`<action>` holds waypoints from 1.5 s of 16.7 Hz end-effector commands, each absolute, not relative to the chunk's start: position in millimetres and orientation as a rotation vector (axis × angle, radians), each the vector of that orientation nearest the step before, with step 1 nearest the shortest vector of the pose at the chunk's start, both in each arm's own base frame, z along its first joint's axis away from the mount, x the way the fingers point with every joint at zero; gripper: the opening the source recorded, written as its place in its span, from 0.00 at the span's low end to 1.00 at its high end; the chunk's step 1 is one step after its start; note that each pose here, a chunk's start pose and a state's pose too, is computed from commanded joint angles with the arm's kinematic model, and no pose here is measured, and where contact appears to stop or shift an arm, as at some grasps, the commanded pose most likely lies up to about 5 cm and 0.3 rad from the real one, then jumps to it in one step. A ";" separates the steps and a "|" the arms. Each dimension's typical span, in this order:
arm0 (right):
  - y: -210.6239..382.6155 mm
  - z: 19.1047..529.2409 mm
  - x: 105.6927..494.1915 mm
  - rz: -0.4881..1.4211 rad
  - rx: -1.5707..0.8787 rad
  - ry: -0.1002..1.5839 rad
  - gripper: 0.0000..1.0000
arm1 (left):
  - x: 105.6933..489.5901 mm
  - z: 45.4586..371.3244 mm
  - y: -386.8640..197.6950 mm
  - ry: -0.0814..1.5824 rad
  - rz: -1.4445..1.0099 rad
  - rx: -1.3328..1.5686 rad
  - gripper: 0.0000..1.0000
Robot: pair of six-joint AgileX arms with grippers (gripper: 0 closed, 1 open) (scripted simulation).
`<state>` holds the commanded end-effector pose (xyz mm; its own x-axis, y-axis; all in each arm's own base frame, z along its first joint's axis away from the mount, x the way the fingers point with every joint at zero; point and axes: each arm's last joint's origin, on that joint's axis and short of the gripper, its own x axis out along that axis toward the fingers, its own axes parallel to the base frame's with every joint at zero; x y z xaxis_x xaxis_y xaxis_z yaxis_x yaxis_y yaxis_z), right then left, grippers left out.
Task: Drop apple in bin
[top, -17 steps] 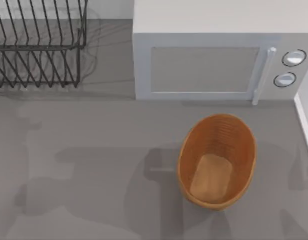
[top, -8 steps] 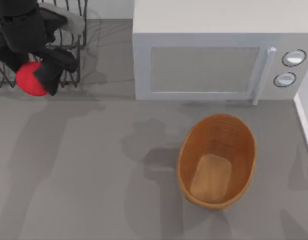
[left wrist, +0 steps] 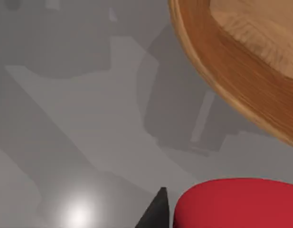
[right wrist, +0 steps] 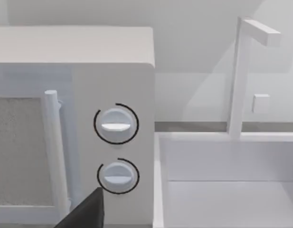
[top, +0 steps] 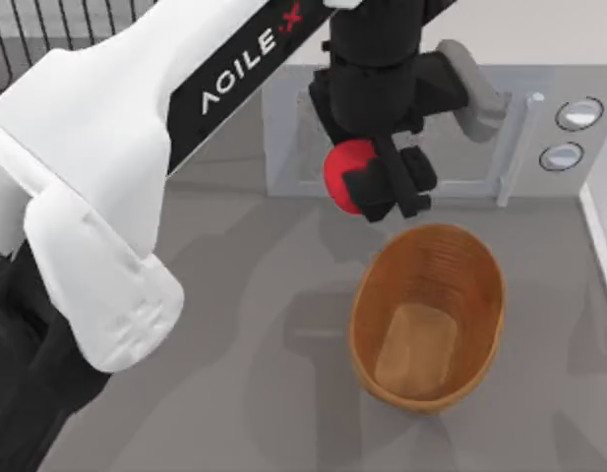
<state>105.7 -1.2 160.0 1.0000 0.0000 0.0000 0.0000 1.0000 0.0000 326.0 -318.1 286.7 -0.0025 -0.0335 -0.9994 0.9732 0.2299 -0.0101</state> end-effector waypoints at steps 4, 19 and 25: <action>-1.2 160.0 105.7 0.000 0.000 0.000 1.00 | 279.3 275.5 -372.9 1.194 -1.217 1.175 0.00; -1.2 160.0 105.7 0.000 0.000 0.000 1.00 | 286.4 252.2 -391.4 1.100 -1.220 1.165 0.00; -1.2 160.0 105.7 0.000 0.000 0.000 1.00 | 276.8 210.2 -383.5 1.186 -1.238 1.196 0.00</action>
<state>105.7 -1.2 160.0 1.0000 0.0000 0.0000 0.0000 1.0000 0.0000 276.8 -383.5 210.2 -0.0066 -0.0279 -0.9996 0.9999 -0.0151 -0.0062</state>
